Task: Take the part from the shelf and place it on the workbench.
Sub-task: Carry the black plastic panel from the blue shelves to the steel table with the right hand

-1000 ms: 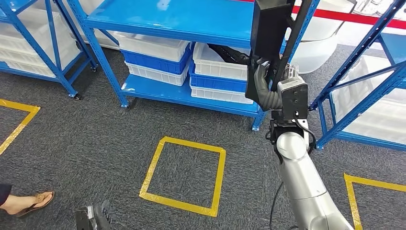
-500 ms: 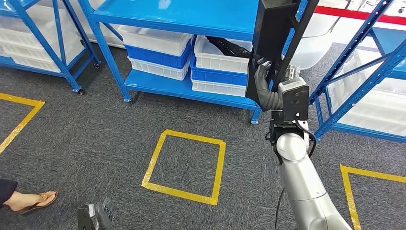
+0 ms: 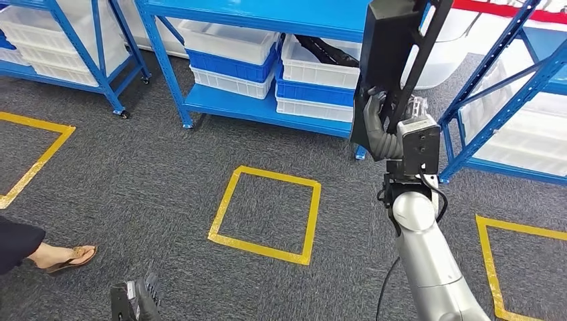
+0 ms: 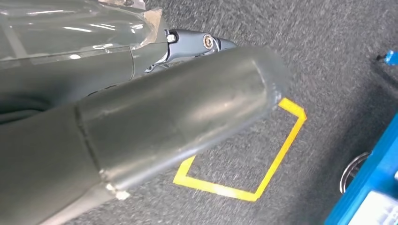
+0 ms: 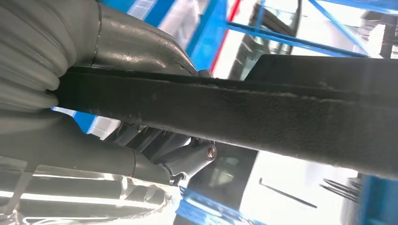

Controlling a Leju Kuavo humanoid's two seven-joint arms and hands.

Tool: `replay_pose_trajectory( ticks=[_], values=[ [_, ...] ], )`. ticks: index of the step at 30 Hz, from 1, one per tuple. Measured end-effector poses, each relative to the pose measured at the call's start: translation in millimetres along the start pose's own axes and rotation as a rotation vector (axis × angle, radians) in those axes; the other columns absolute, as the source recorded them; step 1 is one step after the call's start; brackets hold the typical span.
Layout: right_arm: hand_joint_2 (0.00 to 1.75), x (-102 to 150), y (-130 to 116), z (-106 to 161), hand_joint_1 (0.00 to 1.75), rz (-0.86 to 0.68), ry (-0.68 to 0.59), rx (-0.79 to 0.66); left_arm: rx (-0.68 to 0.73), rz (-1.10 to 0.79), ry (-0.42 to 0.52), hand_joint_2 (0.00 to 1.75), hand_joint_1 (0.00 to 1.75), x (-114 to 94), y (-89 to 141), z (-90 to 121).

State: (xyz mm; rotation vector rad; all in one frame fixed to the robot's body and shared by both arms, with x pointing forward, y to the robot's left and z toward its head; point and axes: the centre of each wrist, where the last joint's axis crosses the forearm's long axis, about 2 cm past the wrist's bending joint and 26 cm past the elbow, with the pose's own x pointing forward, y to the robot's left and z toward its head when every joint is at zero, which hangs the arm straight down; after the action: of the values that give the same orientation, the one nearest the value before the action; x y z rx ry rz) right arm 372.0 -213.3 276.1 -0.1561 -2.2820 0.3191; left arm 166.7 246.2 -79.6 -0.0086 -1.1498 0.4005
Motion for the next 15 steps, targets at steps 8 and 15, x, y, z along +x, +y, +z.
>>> replay_pose_trajectory(
  ticks=[8, 15],
  values=[
    [1.75, 0.8, -1.2, 1.0, 1.57, 0.002, 0.002, 0.0, 0.0, -0.012, 0.0, 0.0, 0.0, 0.1, 1.8, -0.1],
    [1.75, 1.8, -2.4, 1.1, 1.57, 0.003, -0.002, -0.003, -0.003, -0.014, -0.008, 0.0, 0.0, 2.6, 0.6, -2.8]
  ],
)
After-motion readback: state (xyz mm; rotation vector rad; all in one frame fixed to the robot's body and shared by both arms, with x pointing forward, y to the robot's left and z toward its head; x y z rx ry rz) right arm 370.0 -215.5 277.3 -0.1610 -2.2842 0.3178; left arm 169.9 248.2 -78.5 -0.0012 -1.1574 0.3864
